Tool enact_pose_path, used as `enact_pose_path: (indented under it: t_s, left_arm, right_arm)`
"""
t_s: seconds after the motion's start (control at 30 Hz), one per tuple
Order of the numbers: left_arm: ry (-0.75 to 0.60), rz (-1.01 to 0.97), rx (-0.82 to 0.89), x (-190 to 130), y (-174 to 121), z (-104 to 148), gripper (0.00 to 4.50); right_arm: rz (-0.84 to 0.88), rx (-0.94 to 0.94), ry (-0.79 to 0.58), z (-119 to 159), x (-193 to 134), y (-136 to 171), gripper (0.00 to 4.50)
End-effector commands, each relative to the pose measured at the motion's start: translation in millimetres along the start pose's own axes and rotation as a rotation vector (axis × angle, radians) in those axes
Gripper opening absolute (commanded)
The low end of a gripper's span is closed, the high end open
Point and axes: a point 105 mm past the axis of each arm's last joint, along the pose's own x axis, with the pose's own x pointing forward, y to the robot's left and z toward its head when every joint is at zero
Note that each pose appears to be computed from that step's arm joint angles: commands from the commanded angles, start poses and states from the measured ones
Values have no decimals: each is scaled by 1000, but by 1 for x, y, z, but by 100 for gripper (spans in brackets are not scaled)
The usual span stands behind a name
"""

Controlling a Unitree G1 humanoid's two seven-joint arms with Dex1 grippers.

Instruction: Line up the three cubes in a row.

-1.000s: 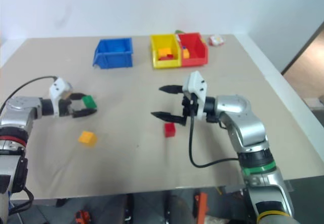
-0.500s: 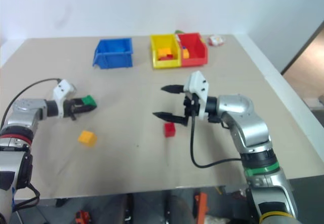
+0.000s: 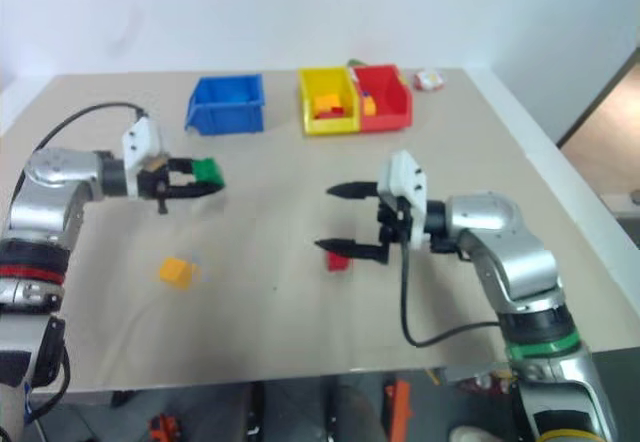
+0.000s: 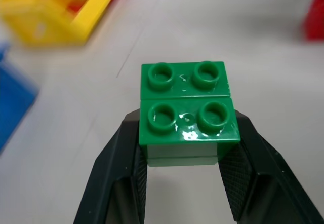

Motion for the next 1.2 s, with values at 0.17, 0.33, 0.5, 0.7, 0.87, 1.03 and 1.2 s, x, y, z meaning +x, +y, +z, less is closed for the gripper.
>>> enact_pose_path:
  t_s: [0.17, 0.33, 0.5, 0.7, 0.87, 1.03, 1.2]
  left_arm:
    - [43, -124, -21, 40, -68, 17, 135]
    - [22, -135, -78, 54, -87, 25, 135]
    - [26, -147, -71, 60, -96, 24, 135]
    - [52, -167, -87, 68, -102, 17, 135]
    - [104, -181, -111, 73, -106, 6, 135]
    - [97, -160, -117, 77, -105, 7, 135]
    - [116, -161, -110, 76, -104, 3, 135]
  right_arm:
    - [101, -55, 1, 10, -13, 18, 450]
    - [90, -63, -2, 9, -8, 14, 450]
    - [82, -66, -5, 7, -5, 14, 450]
    - [80, -70, -1, 5, -4, 14, 450]
    - [75, -77, 3, 5, -4, 14, 450]
    - [71, -78, 5, 4, -4, 14, 450]
    - [68, -77, 7, 4, -5, 14, 450]
